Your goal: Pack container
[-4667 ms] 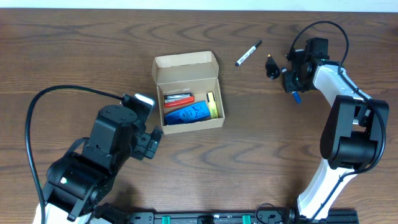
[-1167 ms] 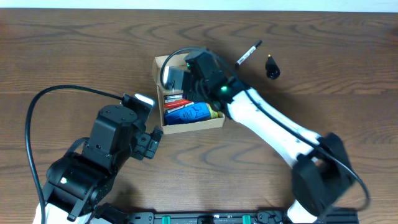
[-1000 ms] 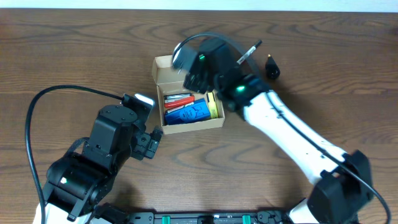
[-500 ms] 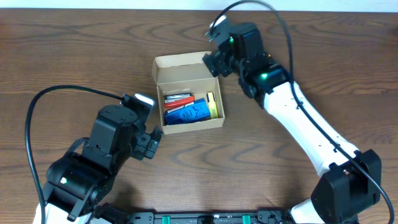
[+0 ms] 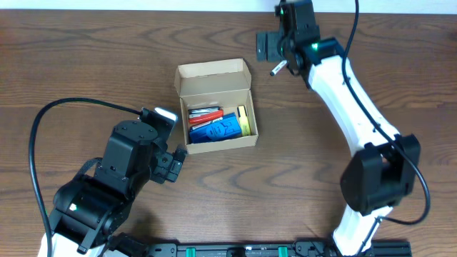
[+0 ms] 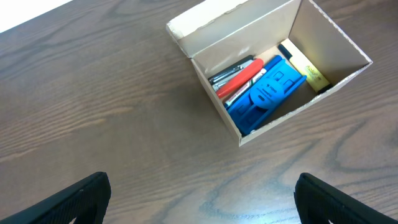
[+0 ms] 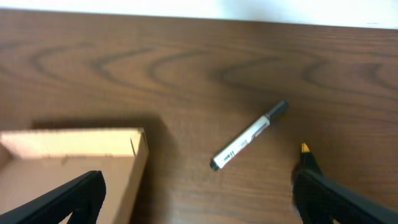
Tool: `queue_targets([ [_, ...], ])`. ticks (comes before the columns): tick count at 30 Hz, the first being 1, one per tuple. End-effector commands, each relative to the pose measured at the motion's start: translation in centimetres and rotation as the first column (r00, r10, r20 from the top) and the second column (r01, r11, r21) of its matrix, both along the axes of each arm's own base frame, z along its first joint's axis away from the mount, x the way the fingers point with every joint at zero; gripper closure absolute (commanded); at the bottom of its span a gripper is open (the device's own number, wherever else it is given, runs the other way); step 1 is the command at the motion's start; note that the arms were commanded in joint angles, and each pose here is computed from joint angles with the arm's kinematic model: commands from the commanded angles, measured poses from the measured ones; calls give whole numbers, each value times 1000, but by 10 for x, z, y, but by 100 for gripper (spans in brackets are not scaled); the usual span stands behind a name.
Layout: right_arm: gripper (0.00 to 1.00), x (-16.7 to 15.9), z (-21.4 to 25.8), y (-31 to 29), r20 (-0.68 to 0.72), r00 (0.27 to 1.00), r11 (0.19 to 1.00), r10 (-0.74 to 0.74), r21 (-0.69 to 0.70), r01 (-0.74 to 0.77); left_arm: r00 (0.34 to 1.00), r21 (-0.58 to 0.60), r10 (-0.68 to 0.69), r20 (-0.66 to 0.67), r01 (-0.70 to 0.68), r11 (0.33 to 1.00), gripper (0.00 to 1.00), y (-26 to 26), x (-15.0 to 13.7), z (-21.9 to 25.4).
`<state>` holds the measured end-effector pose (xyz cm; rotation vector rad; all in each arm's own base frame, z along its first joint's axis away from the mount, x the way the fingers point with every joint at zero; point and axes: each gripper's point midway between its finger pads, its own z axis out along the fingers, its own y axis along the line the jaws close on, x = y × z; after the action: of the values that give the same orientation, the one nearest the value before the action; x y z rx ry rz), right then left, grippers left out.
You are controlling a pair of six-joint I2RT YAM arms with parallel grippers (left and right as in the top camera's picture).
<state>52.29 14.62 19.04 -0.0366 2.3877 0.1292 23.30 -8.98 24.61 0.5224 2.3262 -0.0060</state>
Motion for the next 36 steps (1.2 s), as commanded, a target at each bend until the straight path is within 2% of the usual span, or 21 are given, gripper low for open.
queue_targets([
  [1, 1, 23, 5, -9, -1, 991, 988, -133, 77, 132, 1000, 3, -17, 8, 17, 1000, 5, -1, 0, 4],
  [7, 1, 44, -24, -21, -86, 953, 937, -292, 173, 303, 1000, 3, -17, 8, 17, 1000, 5, -1, 0, 4],
  [12, 1, 52, -61, -31, -164, 916, 899, -366, 192, 394, 1000, 3, -17, 8, 17, 1000, 5, -1, 0, 4],
  [22, 1, 47, -127, -34, -294, 868, 876, -401, 153, 457, 1000, 3, -17, 8, 17, 1000, 5, -1, 0, 4],
  [28, 1, 45, -144, -35, -325, 853, 871, -409, 139, 471, 1000, 3, -17, 8, 17, 1000, 5, -1, 0, 4],
  [36, 1, 45, -162, -39, -403, 817, 832, -413, 199, 518, 1000, 3, -17, 8, 17, 1000, 5, -1, 0, 4],
])
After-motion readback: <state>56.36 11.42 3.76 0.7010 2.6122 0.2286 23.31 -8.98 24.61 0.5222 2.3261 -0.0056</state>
